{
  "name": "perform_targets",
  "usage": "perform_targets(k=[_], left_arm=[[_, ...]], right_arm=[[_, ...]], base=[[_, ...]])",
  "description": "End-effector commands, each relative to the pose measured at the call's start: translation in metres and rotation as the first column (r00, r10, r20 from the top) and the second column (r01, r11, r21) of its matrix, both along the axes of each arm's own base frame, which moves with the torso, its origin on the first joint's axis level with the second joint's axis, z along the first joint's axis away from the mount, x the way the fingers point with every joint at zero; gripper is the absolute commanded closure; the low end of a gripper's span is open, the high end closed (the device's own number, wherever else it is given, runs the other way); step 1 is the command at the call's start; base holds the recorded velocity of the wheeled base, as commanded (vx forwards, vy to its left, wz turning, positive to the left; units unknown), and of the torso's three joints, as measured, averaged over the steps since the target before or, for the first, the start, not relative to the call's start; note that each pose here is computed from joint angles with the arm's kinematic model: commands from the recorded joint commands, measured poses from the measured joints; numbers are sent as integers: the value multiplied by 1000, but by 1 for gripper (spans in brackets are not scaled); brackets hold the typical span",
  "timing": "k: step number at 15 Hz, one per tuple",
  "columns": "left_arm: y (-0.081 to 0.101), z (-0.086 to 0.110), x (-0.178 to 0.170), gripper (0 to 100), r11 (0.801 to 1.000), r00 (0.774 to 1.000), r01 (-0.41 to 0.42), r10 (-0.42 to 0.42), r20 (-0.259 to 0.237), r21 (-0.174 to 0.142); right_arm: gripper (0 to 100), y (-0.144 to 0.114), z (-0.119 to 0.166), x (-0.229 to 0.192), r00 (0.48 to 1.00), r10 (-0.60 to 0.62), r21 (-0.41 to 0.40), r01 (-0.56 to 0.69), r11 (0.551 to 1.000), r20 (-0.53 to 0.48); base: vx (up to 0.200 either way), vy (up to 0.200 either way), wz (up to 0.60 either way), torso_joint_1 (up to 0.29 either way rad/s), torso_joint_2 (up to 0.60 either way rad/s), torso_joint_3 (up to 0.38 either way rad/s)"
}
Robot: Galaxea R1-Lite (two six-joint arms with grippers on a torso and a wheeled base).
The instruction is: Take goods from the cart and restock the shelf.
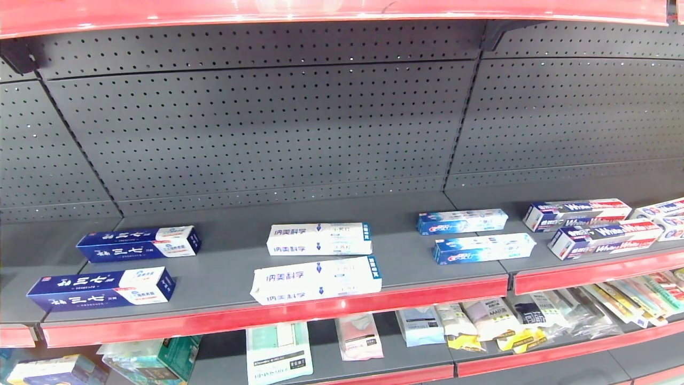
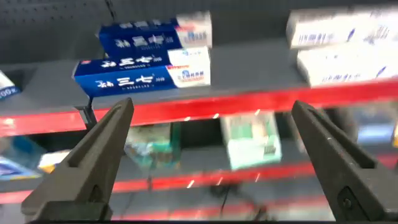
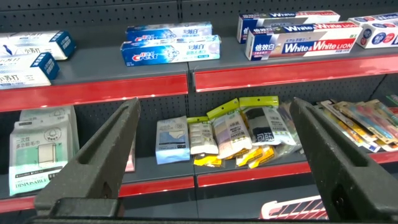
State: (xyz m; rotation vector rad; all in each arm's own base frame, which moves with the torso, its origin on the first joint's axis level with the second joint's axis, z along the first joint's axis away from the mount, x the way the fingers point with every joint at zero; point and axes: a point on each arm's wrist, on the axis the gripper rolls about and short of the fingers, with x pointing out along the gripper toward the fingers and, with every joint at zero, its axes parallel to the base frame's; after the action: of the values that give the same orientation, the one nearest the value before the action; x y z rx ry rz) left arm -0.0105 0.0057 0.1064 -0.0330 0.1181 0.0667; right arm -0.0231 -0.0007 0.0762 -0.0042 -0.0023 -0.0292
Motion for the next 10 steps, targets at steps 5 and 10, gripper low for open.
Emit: perform_targets(k=[5,10], left_arm=[[1,-25,-4,0,998,996,-51,54,70,-43],[1,-25,-4,0,998,996,-49,51,70,-29]], right_arm=[[0,0,0,0,1000,0,0,0,1000,-2],[0,0,0,0,1000,2,-5,-2,1000,-1]], base=[[0,0,0,0,0,0],[0,0,240,1,4,1]])
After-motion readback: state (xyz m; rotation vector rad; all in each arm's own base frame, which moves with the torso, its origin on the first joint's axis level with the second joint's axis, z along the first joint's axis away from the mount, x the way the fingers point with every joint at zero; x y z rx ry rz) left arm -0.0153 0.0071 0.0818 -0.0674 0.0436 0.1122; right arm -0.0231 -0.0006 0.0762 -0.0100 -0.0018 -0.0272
